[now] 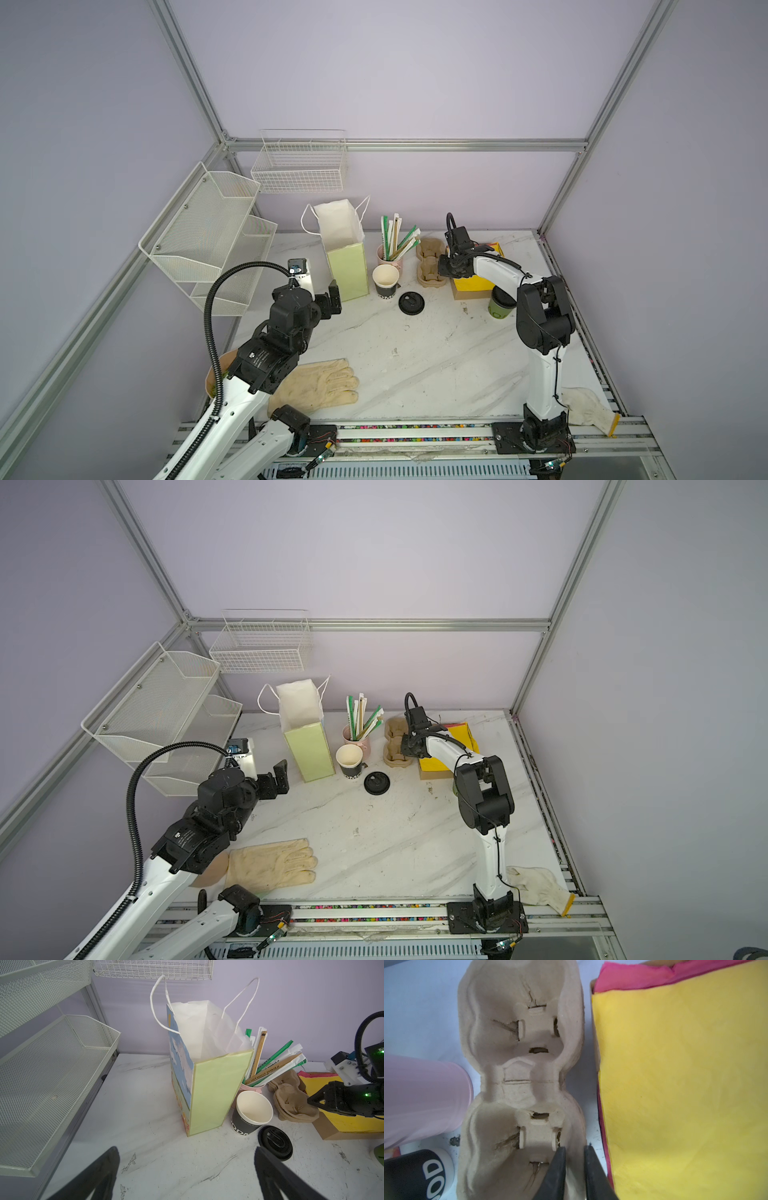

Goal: Pack the takeout coffee
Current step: 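Close the right gripper on the cardboard carrier's edge, then lift the cardboard carrier off the stack with the right gripper, then carry the carrier nearer the robot and lower it onto the table, then open the right gripper and raise it above the placed carrier, then reach the left gripper to the paper bag and grasp its rim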

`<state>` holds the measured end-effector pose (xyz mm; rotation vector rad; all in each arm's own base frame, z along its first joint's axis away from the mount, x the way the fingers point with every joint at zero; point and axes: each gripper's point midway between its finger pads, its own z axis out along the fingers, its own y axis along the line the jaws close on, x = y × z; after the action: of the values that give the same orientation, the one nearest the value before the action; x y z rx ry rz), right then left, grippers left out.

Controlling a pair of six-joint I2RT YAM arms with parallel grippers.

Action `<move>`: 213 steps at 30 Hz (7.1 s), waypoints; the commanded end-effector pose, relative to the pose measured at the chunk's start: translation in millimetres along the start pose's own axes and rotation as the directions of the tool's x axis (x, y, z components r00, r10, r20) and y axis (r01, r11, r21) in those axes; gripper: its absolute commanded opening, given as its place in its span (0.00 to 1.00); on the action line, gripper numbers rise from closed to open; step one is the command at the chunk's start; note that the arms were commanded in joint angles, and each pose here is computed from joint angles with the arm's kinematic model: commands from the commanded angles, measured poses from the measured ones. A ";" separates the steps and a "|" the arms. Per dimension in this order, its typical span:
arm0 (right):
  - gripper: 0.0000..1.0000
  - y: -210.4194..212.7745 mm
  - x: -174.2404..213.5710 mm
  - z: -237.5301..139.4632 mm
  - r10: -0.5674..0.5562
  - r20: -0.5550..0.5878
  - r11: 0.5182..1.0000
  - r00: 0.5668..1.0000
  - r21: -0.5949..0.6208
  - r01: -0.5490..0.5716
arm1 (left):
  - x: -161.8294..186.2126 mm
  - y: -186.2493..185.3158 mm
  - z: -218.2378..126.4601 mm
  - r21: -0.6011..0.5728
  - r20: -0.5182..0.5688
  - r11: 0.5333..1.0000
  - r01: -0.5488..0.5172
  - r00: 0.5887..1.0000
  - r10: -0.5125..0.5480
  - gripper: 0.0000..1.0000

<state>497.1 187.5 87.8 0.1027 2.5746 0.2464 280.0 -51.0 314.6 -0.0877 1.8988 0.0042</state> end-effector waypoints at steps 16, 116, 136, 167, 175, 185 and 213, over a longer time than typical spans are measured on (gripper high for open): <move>0.04 12.2 -3.5 -9.1 0.010 0.019 0.997 1.000 -0.071 -0.009 | 7.8 1.3 5.2 -0.012 -0.005 1.000 -0.025 1.000 0.025 1.00; 0.00 -96.3 218.0 -139.3 0.447 -0.168 0.866 0.878 -0.163 -0.472 | 8.6 0.4 5.4 -0.008 -0.011 1.000 -0.028 1.000 0.027 1.00; 0.56 -99.7 141.0 -188.7 0.387 0.041 0.917 0.921 -0.124 -0.380 | 11.9 -1.2 9.3 -0.009 -0.026 0.999 -0.035 0.999 0.035 1.00; 0.97 -24.9 133.6 -157.7 0.114 0.072 0.992 0.991 -0.061 -0.110 | -94.1 21.4 23.9 -0.040 -0.029 0.970 0.239 0.970 -0.240 1.00; 0.97 -21.4 142.3 -154.9 0.094 0.036 0.993 0.995 -0.079 -0.091 | -108.2 21.8 84.8 -0.053 -0.146 0.944 0.326 0.933 -0.330 0.99; 0.97 -29.7 141.5 -172.8 0.082 0.074 0.995 0.994 -0.070 -0.077 | -101.9 11.2 151.2 -0.097 -0.299 0.952 0.289 0.904 -0.305 0.85; 0.97 -28.0 151.6 -169.8 0.087 0.059 0.992 0.994 -0.102 -0.080 | -65.8 19.1 192.5 -0.178 -0.381 0.960 0.217 0.884 -0.271 0.25</move>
<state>281.1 151.5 143.3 0.1800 2.5065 0.3802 473.5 -23.7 261.9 -0.4589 2.4131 -0.0513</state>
